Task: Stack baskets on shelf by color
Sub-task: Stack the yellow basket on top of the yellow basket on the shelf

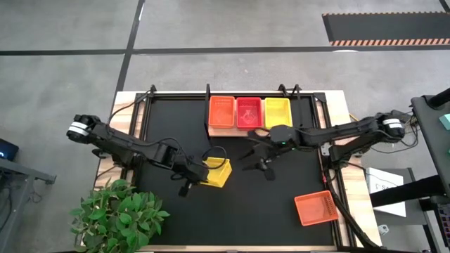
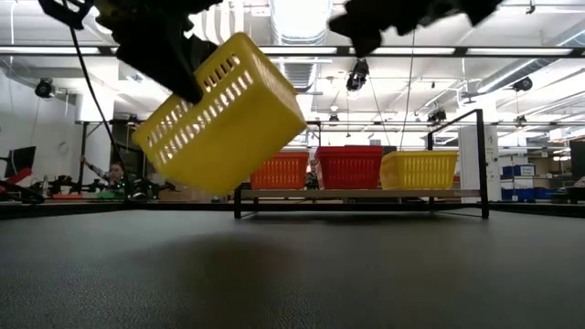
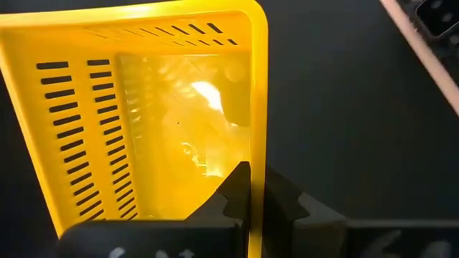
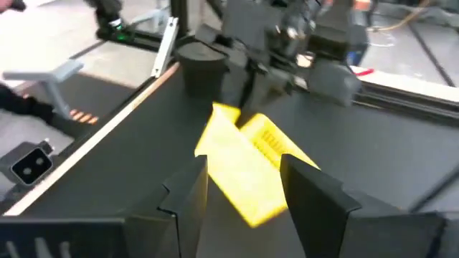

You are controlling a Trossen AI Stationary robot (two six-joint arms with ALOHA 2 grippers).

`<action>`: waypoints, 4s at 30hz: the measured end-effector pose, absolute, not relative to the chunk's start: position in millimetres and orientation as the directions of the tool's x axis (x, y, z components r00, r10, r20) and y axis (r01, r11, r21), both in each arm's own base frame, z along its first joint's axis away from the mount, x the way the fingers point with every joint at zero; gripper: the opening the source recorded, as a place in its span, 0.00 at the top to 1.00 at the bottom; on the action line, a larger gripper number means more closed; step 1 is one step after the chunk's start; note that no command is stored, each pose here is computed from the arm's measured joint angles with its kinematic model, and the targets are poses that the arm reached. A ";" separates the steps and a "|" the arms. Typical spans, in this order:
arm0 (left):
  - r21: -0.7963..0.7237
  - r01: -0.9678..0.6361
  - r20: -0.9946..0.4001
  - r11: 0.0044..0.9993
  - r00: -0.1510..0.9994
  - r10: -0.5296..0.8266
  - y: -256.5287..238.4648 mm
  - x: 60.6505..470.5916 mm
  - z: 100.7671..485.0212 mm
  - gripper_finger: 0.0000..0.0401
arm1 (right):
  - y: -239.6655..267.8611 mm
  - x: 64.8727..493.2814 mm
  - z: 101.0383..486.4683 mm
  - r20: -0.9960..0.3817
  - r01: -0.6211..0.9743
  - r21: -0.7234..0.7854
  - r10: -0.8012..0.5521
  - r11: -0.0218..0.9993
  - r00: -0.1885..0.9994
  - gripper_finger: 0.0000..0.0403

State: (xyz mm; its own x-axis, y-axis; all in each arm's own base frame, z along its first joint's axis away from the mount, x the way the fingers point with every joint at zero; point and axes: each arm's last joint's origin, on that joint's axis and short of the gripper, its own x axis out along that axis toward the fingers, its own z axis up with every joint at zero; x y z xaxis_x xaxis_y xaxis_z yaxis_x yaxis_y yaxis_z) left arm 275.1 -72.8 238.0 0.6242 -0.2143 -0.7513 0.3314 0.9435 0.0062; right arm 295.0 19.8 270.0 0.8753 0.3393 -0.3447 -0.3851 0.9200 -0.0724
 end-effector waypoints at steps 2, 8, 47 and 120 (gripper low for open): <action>0.011 0.337 -0.760 0.941 0.614 -0.212 -73.1 276.2 234.4 1.00 | 20.4 309.2 272.0 -0.377 -0.426 -0.085 0.366 0.901 0.851 0.58; 0.032 0.391 -0.767 0.920 0.600 -0.228 -74.5 277.5 231.2 1.00 | 19.3 349.8 262.4 -0.446 -0.571 -0.084 0.482 0.817 0.755 0.57; 0.109 0.464 -0.739 0.879 0.629 -0.240 -75.7 279.8 234.1 0.65 | 19.7 408.5 219.2 -0.563 -0.742 0.048 0.632 0.669 0.534 0.98; 0.312 0.244 -0.541 0.918 0.840 -0.039 -59.1 246.9 290.6 0.60 | -91.0 179.8 233.5 -0.632 0.080 -0.373 -0.317 0.924 0.708 0.98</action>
State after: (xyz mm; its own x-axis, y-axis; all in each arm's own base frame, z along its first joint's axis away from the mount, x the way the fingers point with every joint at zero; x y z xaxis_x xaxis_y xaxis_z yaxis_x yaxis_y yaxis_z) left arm 246.9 -59.1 290.6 0.8401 -0.0391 -0.5410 0.2439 0.9181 0.3124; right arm 179.8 -91.0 233.5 0.7076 -0.3167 -0.6317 0.0804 0.9242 -0.3733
